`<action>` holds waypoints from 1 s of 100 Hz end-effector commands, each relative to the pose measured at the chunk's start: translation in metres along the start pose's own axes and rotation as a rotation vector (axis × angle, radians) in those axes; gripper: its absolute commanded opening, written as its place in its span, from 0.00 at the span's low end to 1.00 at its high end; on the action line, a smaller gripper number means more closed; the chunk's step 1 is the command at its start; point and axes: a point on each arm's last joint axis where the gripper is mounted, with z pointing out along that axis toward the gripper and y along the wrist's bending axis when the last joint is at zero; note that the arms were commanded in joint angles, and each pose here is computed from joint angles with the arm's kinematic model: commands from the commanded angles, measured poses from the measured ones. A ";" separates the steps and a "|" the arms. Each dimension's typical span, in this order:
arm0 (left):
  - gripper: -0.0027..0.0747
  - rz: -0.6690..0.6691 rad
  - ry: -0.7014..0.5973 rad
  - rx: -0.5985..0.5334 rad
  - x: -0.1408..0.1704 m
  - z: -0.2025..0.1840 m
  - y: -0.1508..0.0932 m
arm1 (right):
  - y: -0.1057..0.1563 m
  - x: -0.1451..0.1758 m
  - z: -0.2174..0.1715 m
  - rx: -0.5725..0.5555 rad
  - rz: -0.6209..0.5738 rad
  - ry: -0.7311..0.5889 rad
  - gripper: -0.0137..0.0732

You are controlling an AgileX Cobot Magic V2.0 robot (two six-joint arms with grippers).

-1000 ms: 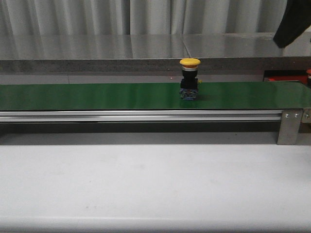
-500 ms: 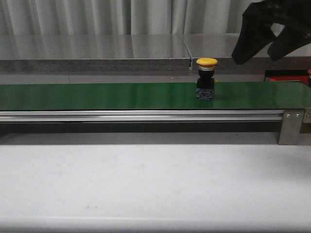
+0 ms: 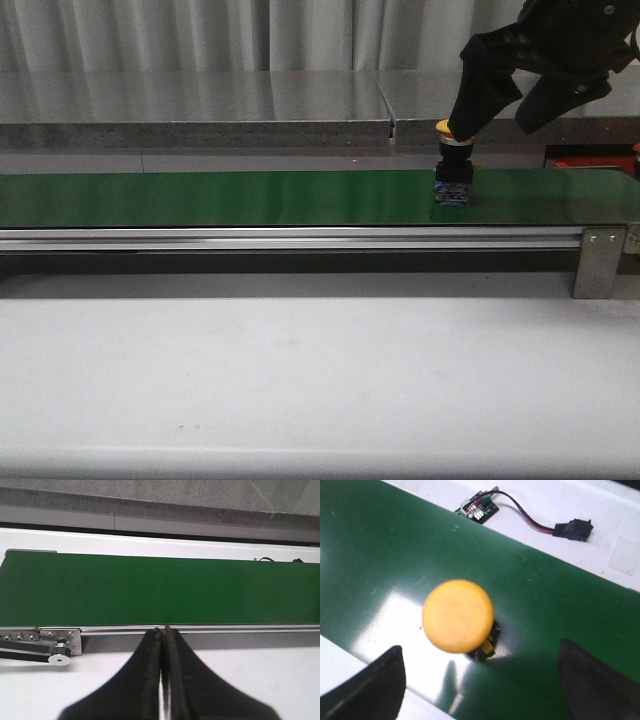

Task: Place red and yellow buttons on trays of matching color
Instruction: 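Lower the right gripper onto the yellow button on the belt and grasp, then carry the yellow button to the yellow tray and release it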

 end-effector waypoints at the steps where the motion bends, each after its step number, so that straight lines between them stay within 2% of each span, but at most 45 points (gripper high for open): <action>1: 0.01 -0.018 -0.098 -0.011 -0.015 -0.004 0.000 | 0.000 -0.023 -0.014 0.016 -0.017 -0.097 0.87; 23: 0.01 -0.018 -0.098 -0.011 -0.015 -0.004 0.000 | -0.005 -0.030 0.007 0.001 -0.016 -0.066 0.84; 30: 0.01 -0.018 -0.098 -0.011 -0.015 -0.004 0.000 | -0.006 -0.029 0.013 -0.004 -0.014 -0.050 0.74; 42: 0.01 -0.018 -0.098 -0.011 -0.015 -0.004 0.000 | -0.006 -0.028 0.014 -0.008 -0.012 -0.042 0.45; 49: 0.01 -0.018 -0.098 -0.011 -0.015 -0.004 0.000 | -0.006 -0.030 0.011 -0.014 -0.013 -0.038 0.35; 72: 0.01 -0.018 -0.098 -0.011 -0.015 -0.004 0.000 | -0.010 -0.042 -0.024 -0.020 0.019 -0.057 0.34; 89: 0.01 -0.018 -0.098 -0.011 -0.015 -0.004 0.000 | -0.030 -0.042 -0.073 0.059 0.068 -0.115 0.34; 100: 0.01 -0.018 -0.098 -0.011 -0.015 -0.004 0.000 | -0.051 -0.031 -0.107 0.119 0.148 -0.142 0.34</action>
